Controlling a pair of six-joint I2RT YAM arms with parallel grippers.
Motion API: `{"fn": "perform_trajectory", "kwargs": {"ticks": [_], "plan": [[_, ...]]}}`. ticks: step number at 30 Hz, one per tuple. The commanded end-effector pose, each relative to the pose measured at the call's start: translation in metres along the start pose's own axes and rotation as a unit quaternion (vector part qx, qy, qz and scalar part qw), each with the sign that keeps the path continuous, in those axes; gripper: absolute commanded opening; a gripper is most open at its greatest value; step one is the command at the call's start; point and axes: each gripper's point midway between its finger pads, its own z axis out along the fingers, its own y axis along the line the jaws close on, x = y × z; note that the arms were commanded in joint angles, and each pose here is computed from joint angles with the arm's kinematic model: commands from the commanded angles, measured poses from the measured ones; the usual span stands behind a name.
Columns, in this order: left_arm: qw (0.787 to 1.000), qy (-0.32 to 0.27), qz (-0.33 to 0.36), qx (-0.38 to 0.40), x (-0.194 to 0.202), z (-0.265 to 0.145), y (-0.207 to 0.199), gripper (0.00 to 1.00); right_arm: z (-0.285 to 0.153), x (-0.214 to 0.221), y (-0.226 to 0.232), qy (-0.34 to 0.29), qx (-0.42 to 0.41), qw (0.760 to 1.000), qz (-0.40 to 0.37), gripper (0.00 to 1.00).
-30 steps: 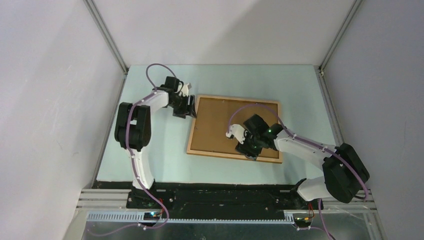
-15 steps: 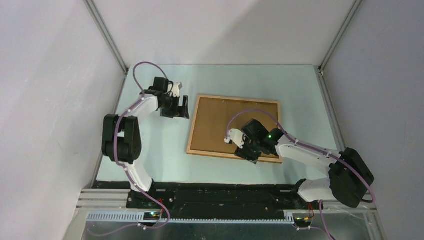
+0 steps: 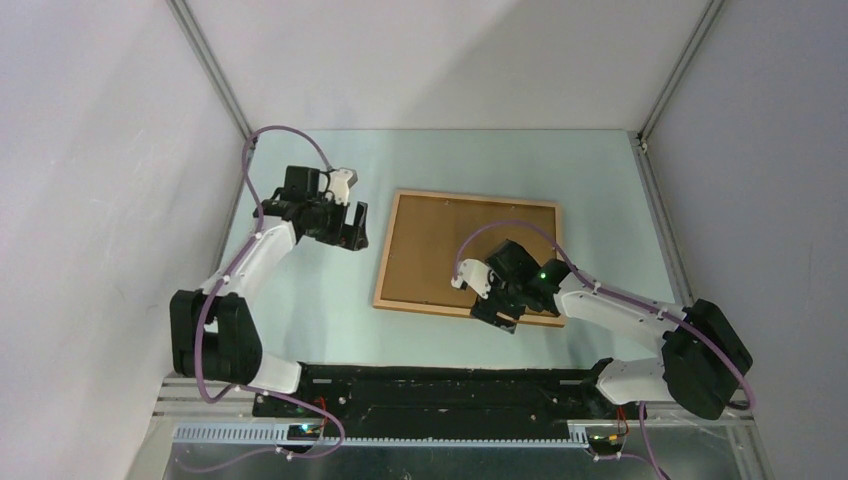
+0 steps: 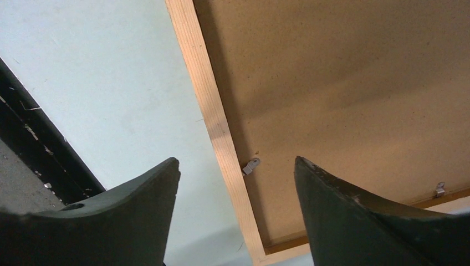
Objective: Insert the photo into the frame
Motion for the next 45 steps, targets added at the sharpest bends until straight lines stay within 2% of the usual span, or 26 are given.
{"fn": "perform_trajectory", "kwargs": {"ticks": [1, 5, 23, 45], "plan": [[0.999, -0.02, 0.028, 0.023, -0.002, -0.01, -0.009, 0.96, -0.006, -0.005, -0.004, -0.013, 0.014, 1.0, -0.003, 0.82], [0.999, -0.018, 0.022, 0.037, -0.001, -0.008, -0.014, 0.96, -0.004, -0.006, -0.003, -0.014, 0.009, 1.0, -0.005, 0.85], [0.999, 0.001, 0.033, 0.021, 0.004, 0.002, -0.004, 0.95, 0.012, -0.021, 0.006, 0.015, -0.009, 1.0, 0.007, 0.8], [0.999, 0.005, 0.025, 0.022, 0.004, 0.006, -0.003, 0.93, 0.03, -0.002, 0.018, 0.07, -0.025, 0.997, -0.003, 0.54]]}}
